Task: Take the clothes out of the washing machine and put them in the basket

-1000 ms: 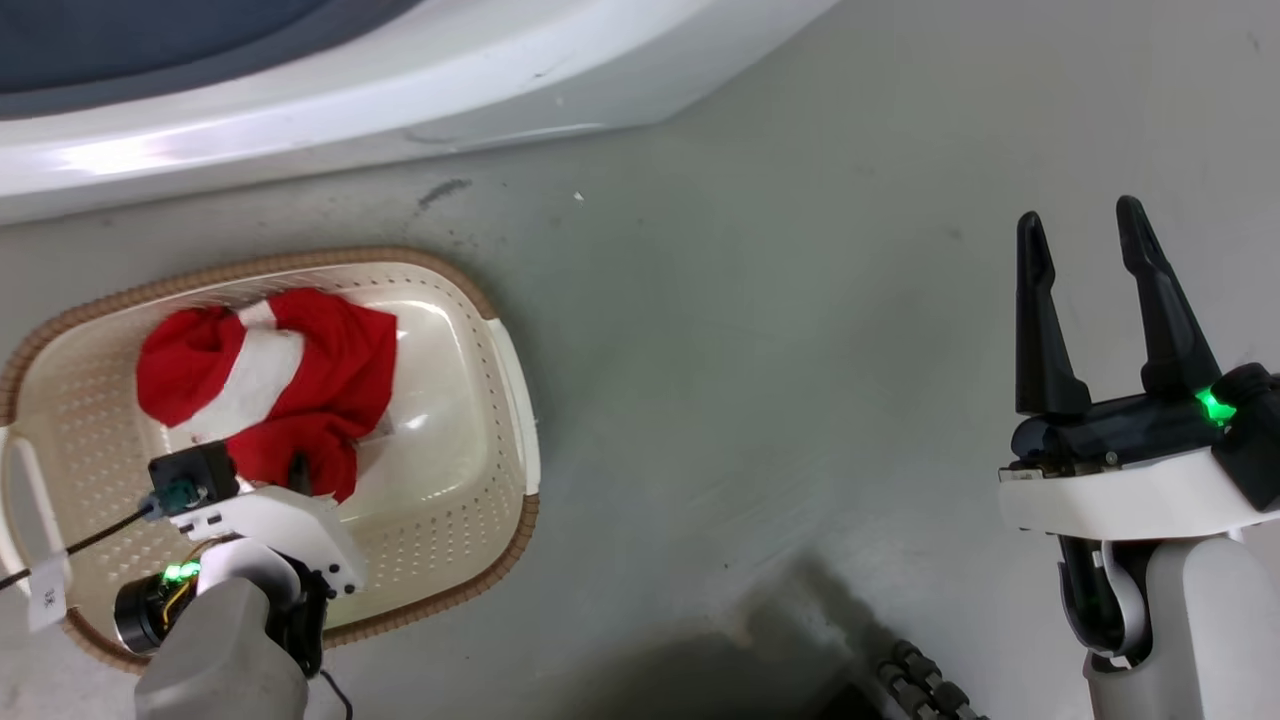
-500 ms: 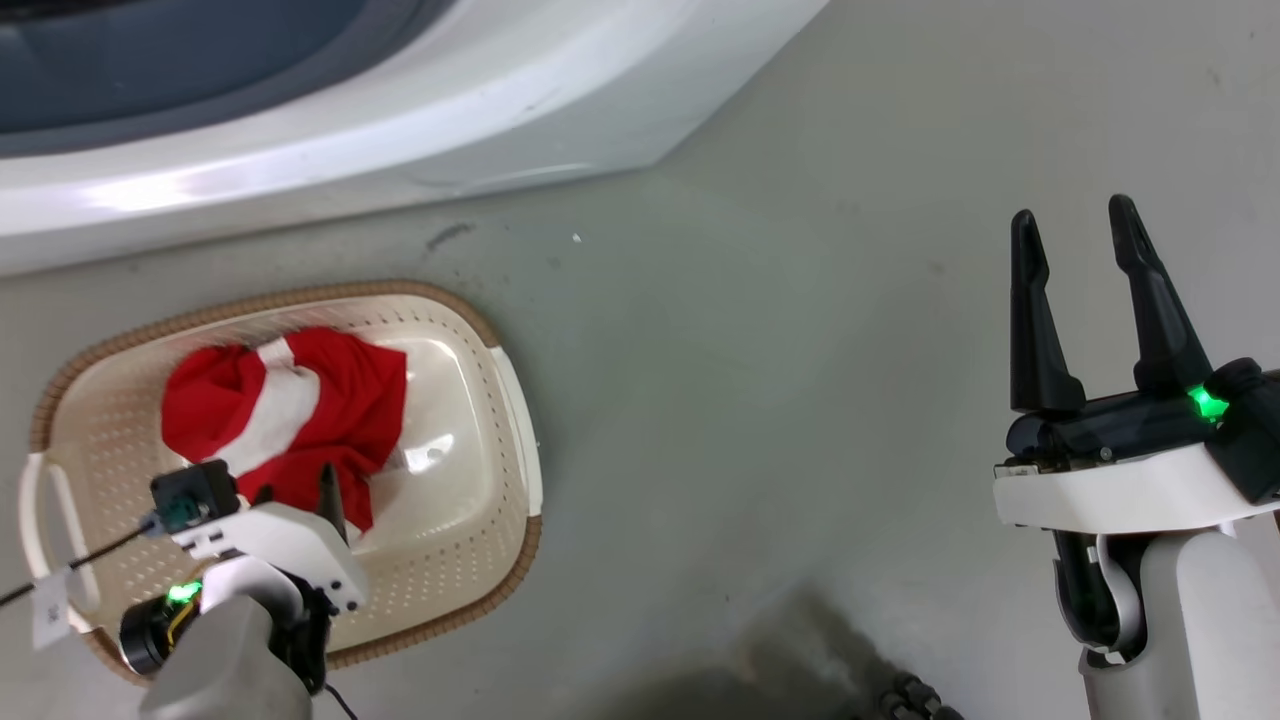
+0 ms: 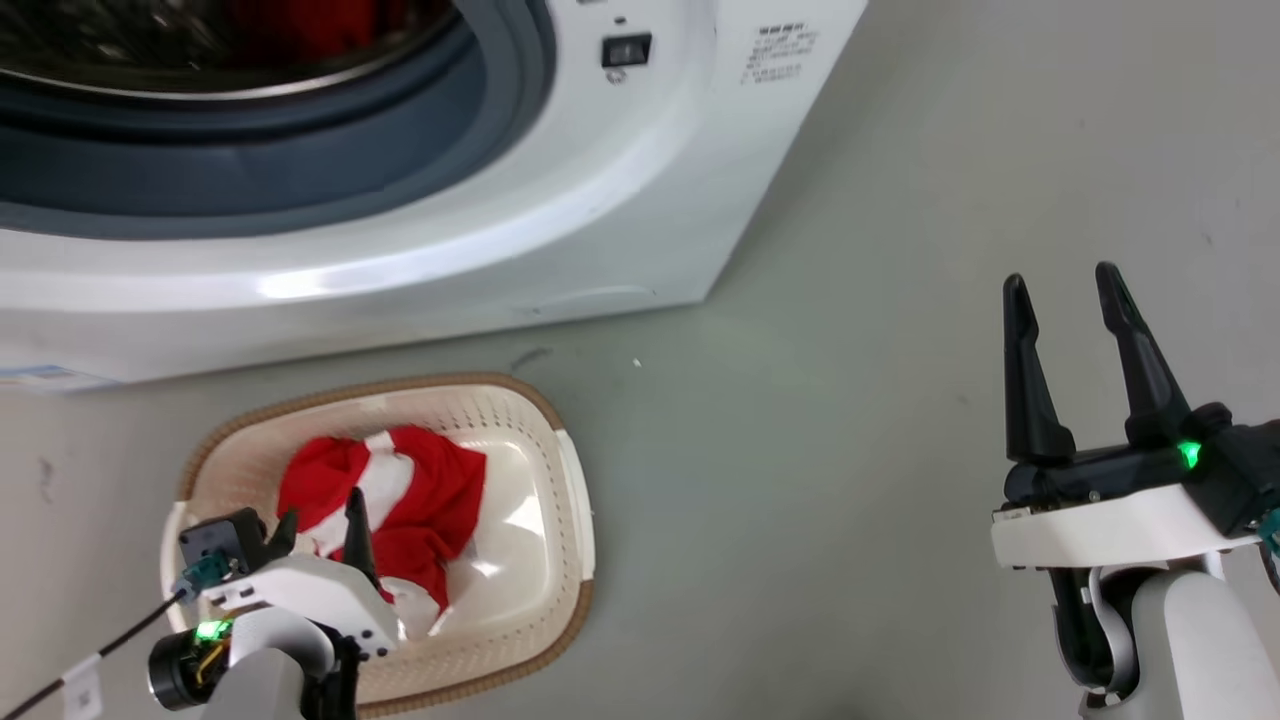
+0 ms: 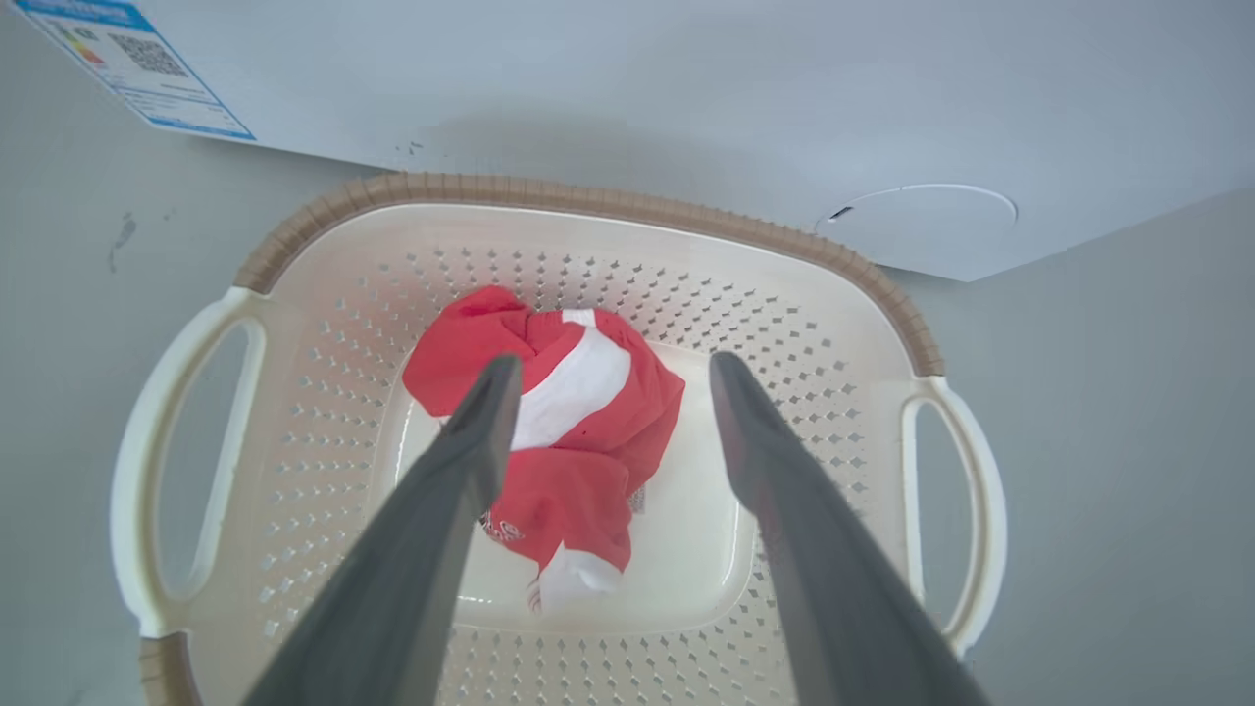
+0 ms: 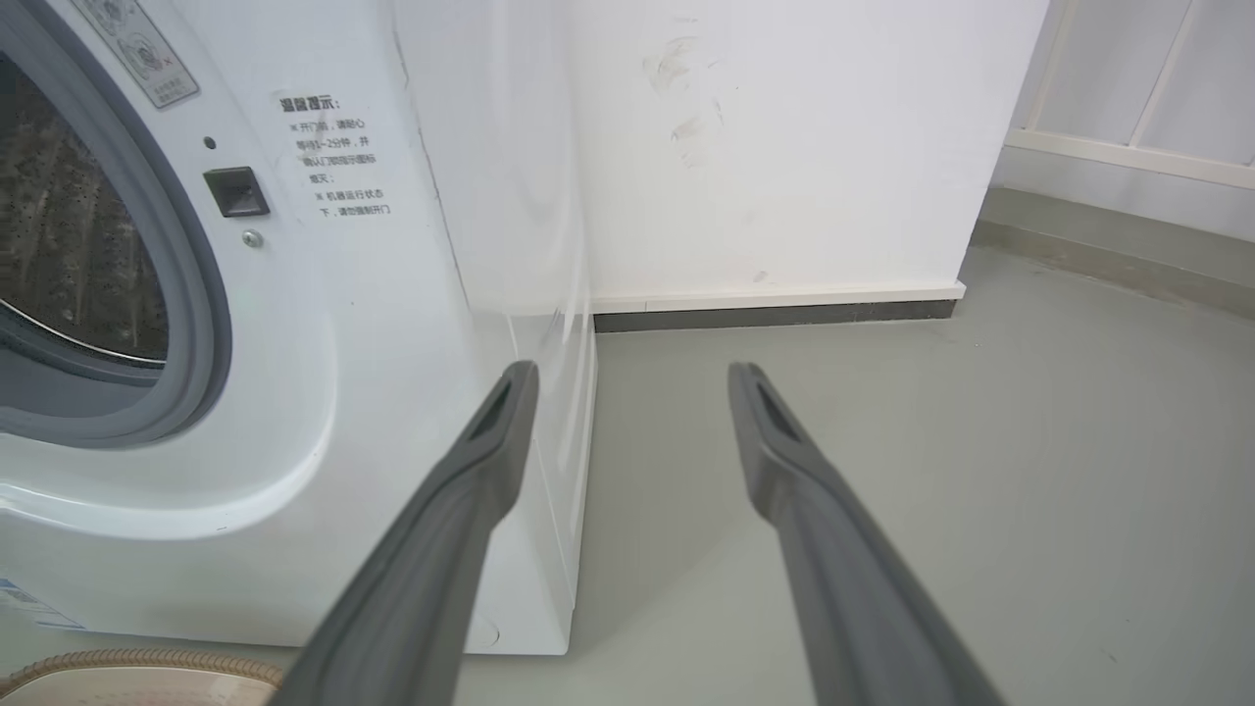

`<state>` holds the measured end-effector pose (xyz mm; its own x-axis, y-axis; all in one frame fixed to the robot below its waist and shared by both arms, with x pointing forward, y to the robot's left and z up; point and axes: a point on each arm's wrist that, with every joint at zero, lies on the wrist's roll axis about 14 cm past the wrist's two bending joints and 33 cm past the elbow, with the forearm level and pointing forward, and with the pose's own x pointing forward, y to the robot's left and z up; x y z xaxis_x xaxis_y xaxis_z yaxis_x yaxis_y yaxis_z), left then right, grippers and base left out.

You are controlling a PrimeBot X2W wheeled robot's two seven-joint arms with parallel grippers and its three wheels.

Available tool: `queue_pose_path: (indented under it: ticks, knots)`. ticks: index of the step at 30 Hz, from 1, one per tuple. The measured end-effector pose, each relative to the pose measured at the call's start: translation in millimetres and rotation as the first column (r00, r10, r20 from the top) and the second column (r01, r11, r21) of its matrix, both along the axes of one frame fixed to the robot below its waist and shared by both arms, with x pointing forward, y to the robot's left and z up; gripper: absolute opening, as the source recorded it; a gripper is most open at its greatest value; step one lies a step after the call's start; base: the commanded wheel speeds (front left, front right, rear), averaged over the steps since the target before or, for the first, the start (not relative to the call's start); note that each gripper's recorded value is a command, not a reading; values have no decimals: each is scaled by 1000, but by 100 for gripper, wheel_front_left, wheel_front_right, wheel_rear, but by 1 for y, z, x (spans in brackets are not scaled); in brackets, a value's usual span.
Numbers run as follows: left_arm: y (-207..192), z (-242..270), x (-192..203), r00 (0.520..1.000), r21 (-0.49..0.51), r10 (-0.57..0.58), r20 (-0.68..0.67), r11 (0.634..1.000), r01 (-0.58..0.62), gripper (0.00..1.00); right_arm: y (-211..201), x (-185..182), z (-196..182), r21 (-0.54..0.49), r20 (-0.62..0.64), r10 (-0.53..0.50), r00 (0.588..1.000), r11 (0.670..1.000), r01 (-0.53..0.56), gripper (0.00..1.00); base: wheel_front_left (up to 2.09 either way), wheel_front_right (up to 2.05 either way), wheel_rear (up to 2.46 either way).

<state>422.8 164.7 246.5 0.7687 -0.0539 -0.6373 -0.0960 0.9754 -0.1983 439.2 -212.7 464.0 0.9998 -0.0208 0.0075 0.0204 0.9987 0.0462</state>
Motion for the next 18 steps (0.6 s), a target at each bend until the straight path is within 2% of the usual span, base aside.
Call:
queue_pose_path:
  ticks: [8, 18]
  knots:
    - [8, 71, 22, 972, 25, 4, 236, 1000, -10, 100, 12, -6, 23, 19, 55, 29, 998, 999, -30, 100, 0, 0, 0]
    - [5, 170, 53, 844, 86, -69, 532, 996, 27, 100, 15, -20, 34, 48, 72, 30, 997, 998, -33, 100, 0, 0, 0]
